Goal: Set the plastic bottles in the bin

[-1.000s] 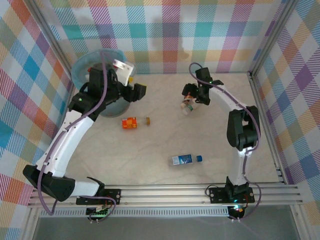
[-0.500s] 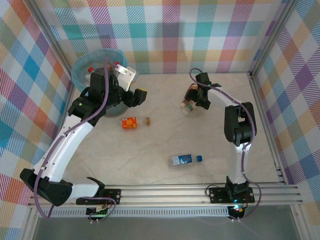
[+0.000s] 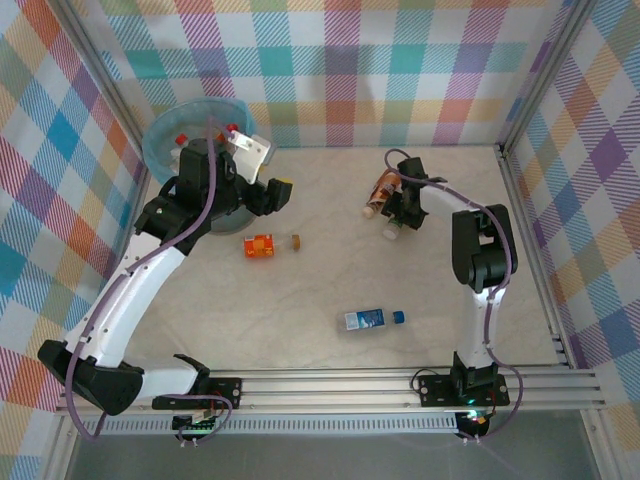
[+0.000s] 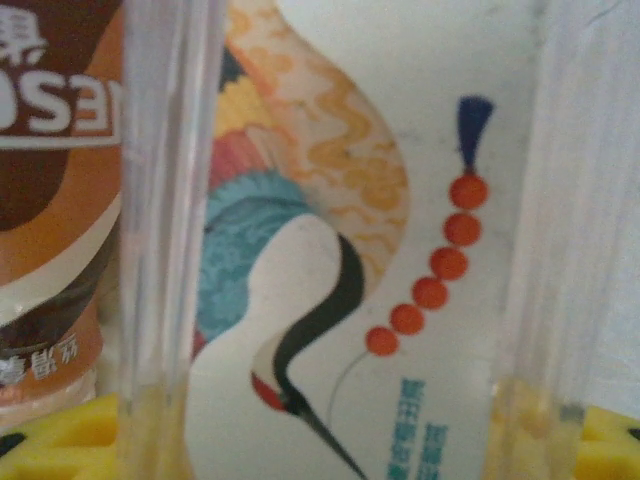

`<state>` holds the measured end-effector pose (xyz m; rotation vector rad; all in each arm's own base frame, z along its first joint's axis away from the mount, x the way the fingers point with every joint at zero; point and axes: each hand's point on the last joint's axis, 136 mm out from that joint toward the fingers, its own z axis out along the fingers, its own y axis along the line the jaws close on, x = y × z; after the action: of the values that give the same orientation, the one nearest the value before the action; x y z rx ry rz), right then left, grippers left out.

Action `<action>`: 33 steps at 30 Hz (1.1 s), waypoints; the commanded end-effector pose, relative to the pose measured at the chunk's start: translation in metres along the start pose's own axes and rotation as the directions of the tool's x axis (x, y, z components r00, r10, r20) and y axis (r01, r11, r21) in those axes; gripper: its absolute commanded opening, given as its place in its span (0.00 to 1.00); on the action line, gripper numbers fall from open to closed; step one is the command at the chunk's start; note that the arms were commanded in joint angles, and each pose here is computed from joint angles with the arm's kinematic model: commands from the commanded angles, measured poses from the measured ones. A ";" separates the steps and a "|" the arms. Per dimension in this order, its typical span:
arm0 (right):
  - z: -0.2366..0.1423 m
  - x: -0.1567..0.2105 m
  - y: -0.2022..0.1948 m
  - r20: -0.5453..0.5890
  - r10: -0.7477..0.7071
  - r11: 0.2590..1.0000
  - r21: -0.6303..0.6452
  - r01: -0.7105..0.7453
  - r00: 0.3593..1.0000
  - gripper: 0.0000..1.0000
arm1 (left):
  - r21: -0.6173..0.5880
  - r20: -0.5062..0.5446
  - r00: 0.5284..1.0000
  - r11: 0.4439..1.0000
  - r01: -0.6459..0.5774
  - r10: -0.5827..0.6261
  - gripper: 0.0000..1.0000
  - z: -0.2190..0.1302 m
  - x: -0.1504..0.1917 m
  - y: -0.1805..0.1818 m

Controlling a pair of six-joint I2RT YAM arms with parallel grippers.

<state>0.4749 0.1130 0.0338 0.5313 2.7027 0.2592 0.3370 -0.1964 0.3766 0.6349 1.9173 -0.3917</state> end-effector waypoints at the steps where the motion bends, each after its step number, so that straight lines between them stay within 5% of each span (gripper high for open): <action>1: -0.023 -0.002 0.001 0.021 -0.013 0.999 -0.034 0.014 1.000 0.57 | -0.012 0.052 0.998 0.999 0.035 -0.034 0.72 -0.015 -0.014 -0.002; 10: -0.085 0.024 0.012 0.060 -0.062 0.981 -0.182 0.072 0.996 0.54 | -0.133 0.050 0.968 0.959 0.252 -0.247 0.73 -0.013 -0.026 0.022; 13: -0.119 0.037 0.038 0.108 -0.133 0.941 -0.298 0.160 0.985 0.54 | -0.140 0.032 0.947 0.936 0.322 -0.321 0.86 -0.010 -0.029 0.023; 19: -0.207 0.077 0.126 0.350 -0.366 0.679 -0.533 0.505 0.862 0.53 | 0.007 -0.043 0.907 0.908 0.420 -0.419 0.91 0.008 -0.037 -0.002; 25: -0.279 0.127 0.187 0.584 -0.445 0.351 -0.584 0.732 0.679 0.54 | 0.173 -0.152 0.844 0.827 0.535 -0.514 0.92 0.032 -0.032 -0.033; 33: -0.313 0.148 0.206 0.657 -0.408 0.219 -0.604 0.767 0.634 0.54 | 0.227 -0.213 0.810 0.779 0.585 -0.547 0.89 0.039 -0.023 -0.046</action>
<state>0.3039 0.3203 0.2980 -0.6855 1.9178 1.0462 0.3553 -0.2478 0.3692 0.2164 2.2192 -0.9379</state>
